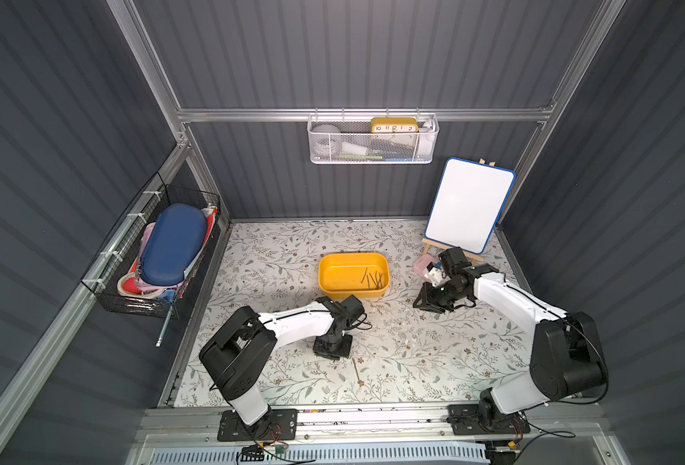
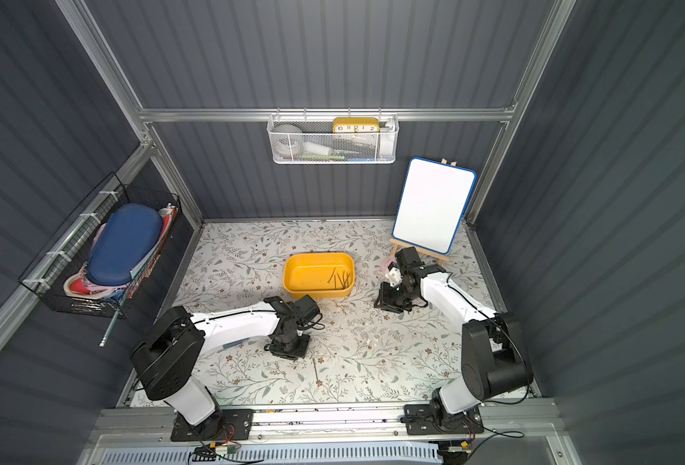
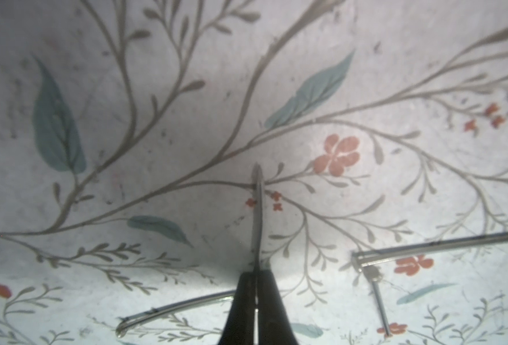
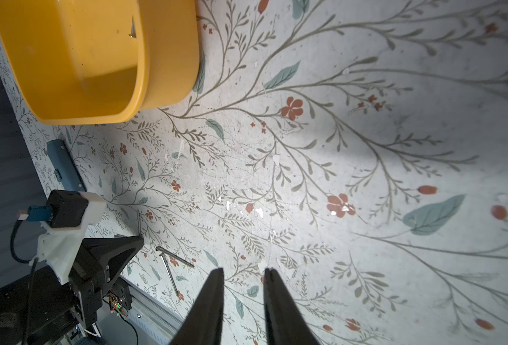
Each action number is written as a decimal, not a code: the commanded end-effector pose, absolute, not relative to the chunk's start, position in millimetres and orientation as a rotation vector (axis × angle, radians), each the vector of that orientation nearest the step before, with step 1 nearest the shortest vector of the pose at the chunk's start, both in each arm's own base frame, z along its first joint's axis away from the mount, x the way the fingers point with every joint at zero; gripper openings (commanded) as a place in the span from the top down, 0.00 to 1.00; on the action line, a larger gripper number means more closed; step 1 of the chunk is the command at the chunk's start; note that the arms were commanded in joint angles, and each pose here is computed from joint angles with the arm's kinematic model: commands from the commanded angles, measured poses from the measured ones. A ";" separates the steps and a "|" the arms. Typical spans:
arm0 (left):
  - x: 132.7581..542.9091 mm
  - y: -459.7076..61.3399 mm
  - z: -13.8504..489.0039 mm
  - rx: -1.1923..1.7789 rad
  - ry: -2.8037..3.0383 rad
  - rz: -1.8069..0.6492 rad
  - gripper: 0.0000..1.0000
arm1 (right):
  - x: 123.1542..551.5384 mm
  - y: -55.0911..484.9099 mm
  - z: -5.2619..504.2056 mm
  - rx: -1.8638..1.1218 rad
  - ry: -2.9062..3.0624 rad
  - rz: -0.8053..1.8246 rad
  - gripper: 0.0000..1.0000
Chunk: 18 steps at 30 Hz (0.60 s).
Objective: Put the nails on the desktop into the storage box
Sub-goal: Pick up the nail from the center of the board.
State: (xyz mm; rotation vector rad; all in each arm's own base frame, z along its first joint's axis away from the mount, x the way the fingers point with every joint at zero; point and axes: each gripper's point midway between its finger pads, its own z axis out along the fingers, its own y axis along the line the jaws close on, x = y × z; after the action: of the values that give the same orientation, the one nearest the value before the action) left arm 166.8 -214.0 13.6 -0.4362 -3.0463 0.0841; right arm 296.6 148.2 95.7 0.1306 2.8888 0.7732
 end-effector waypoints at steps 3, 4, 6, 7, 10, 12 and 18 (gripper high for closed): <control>173.4 -215.6 6.7 -0.455 -3.040 0.040 0.99 | 293.3 148.3 92.9 0.126 2.900 0.787 0.72; 177.2 -219.6 11.1 -0.462 -3.051 0.054 0.99 | 293.2 148.5 93.2 0.125 2.899 0.788 0.72; 185.4 -230.7 26.8 -0.475 -3.079 0.106 1.00 | 293.8 147.9 94.6 0.127 2.894 0.785 0.72; 187.6 -234.4 34.5 -0.480 -3.088 0.129 1.00 | 293.8 147.5 95.3 0.129 2.893 0.784 0.72; 195.9 -247.9 64.2 -0.497 -3.122 0.218 1.00 | 293.9 148.2 95.8 0.123 2.892 0.785 0.72; 201.4 -254.1 85.0 -0.529 -3.148 0.265 1.00 | 293.7 146.4 94.1 0.128 2.897 0.768 0.72; 228.5 -290.9 145.7 -0.584 -3.238 0.482 1.00 | 292.2 144.2 91.2 0.130 2.903 0.740 0.72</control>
State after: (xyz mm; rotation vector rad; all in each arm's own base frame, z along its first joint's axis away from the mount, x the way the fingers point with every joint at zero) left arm 224.8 -282.2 117.1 -0.5312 -3.2288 0.4024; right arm 297.0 147.7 95.4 0.1308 2.8883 0.7668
